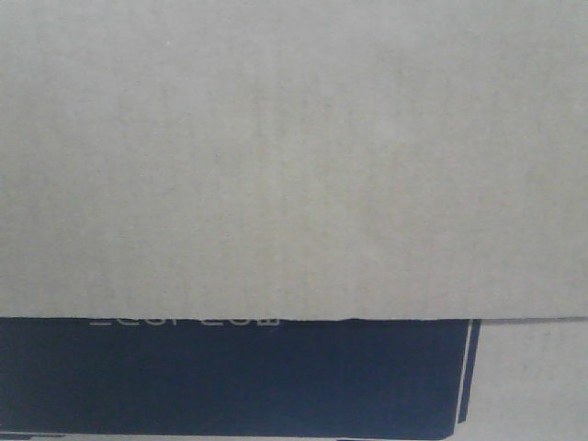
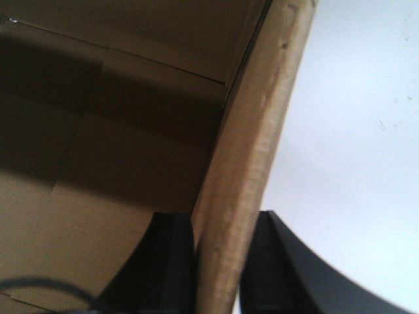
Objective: Grab box from left shelf to table start
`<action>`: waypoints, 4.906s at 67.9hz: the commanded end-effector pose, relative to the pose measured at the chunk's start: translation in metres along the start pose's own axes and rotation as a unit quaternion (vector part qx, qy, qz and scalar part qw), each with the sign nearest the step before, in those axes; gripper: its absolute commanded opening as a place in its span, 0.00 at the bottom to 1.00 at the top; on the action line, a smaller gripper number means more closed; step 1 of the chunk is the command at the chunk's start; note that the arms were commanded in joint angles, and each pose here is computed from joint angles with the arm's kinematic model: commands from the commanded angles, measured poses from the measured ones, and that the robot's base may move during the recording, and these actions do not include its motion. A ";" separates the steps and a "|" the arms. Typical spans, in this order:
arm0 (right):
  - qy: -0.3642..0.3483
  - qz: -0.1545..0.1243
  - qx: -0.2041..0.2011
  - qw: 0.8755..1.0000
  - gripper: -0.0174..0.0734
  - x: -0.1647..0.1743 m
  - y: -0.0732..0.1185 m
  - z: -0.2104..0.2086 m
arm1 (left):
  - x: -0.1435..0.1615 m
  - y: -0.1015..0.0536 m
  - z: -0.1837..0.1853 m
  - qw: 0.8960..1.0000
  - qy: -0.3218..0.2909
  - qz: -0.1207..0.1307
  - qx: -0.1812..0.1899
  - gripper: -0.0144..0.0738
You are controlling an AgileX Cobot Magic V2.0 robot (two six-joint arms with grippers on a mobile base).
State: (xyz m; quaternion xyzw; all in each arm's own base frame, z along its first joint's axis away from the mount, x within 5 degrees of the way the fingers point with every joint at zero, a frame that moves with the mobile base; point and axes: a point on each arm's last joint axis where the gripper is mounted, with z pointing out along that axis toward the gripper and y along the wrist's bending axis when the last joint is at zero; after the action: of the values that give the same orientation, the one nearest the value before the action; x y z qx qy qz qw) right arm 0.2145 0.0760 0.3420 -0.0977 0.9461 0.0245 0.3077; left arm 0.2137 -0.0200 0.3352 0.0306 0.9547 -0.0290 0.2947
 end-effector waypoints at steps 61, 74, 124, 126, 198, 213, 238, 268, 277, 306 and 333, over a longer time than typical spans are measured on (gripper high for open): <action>-0.234 0.057 0.002 0.971 0.75 0.019 -0.028 -0.140 | 0.022 -0.004 -0.136 0.973 -0.231 0.002 0.013 0.70; -0.289 0.054 0.005 0.956 0.37 0.070 -0.039 -0.157 | 0.074 -0.003 -0.153 0.953 -0.302 0.007 0.012 0.38; -0.415 0.000 0.009 0.910 0.25 0.167 -0.044 -0.098 | 0.173 0.001 -0.108 0.904 -0.427 0.003 0.014 0.05; -0.415 0.000 0.009 0.910 0.25 0.167 -0.044 -0.098 | 0.173 0.001 -0.108 0.904 -0.427 0.003 0.014 0.05; -0.413 0.000 0.009 0.910 0.25 0.168 -0.044 -0.098 | 0.201 0.008 0.009 0.856 -0.517 0.002 0.005 0.05; -0.413 0.000 0.009 0.910 0.25 0.168 -0.044 -0.098 | 0.204 0.008 0.016 0.861 -0.508 0.001 0.005 0.05; -0.413 0.000 0.009 0.910 0.25 0.168 -0.044 -0.098 | 0.205 0.008 0.017 0.863 -0.505 0.001 0.005 0.05; -0.416 -0.002 0.008 0.909 0.25 0.168 -0.043 -0.096 | 0.205 0.008 0.017 0.863 -0.505 0.001 0.005 0.05; -0.418 0.012 -0.009 0.908 0.25 0.168 -0.039 -0.090 | 0.205 0.008 0.017 0.863 -0.505 0.001 0.005 0.05; -0.453 0.050 0.067 0.887 0.25 0.188 -0.040 -0.035 | 0.205 0.008 0.017 0.863 -0.505 0.001 0.005 0.05; -0.478 0.053 0.063 0.875 0.25 0.221 -0.039 0.015 | 0.205 0.008 0.017 0.864 -0.504 0.001 0.005 0.05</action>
State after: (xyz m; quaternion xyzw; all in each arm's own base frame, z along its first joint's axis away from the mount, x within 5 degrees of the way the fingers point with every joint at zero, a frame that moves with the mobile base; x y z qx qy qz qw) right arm 0.0566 0.0015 0.1918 -0.0029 0.7313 0.0205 0.6817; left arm 0.0566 -0.0045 0.1949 0.0170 0.7160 -0.0374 0.6969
